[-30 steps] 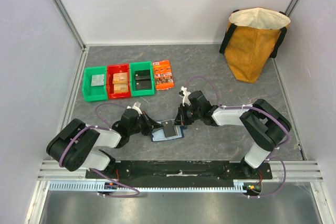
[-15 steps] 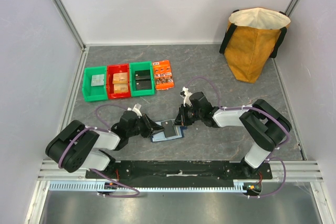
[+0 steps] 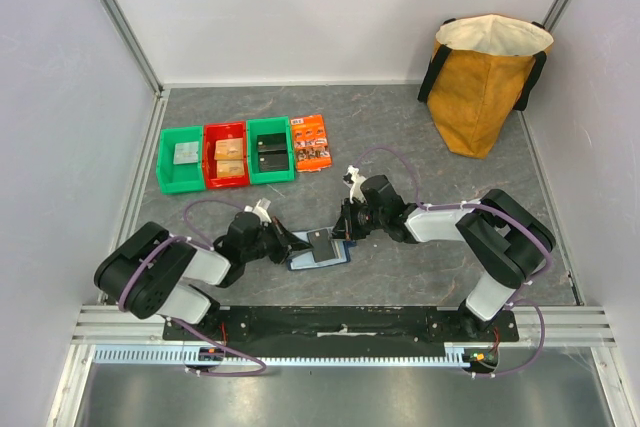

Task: Take the credit cards out of the card holder
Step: Remove the credit card from the card holder.

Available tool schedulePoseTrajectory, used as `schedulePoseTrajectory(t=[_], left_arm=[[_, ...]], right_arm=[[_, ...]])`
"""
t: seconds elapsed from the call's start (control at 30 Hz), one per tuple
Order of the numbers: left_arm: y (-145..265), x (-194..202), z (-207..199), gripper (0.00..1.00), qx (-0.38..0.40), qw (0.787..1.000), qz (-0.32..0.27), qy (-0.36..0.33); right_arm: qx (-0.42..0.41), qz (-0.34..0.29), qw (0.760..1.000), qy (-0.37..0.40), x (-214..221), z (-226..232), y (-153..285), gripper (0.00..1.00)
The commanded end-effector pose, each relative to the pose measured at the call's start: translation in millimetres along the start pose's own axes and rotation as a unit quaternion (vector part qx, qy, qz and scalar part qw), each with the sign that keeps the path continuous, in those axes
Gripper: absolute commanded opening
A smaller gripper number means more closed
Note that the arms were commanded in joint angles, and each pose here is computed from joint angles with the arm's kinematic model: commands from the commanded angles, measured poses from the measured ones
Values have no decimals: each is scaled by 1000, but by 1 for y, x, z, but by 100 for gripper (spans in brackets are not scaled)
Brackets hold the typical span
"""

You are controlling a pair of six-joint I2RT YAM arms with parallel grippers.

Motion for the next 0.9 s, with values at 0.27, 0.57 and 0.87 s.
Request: schedulePoseTrajectory(t=[0.27, 0.57, 0.87], left_arm=[[9, 3, 2, 2, 10, 1000, -11, 1], [13, 6, 11, 2, -9, 1000, -8, 6], [15, 5, 9, 2, -3, 1000, -11, 0]], right_arm=[[123, 69, 990, -26, 43, -52, 2, 0], [136, 64, 988, -33, 42, -58, 4, 0], [137, 64, 988, -34, 41, -59, 5, 0]])
Point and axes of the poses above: each gripper's point midway between its finger pads, its own y axis back along the fingers, its own z axis along the line the jaws close on, x = y × z, the point moved 7 cm from there along y, back along the fingers, and after that the axes turned 7 degrees about -y, right-handed, at the moved point
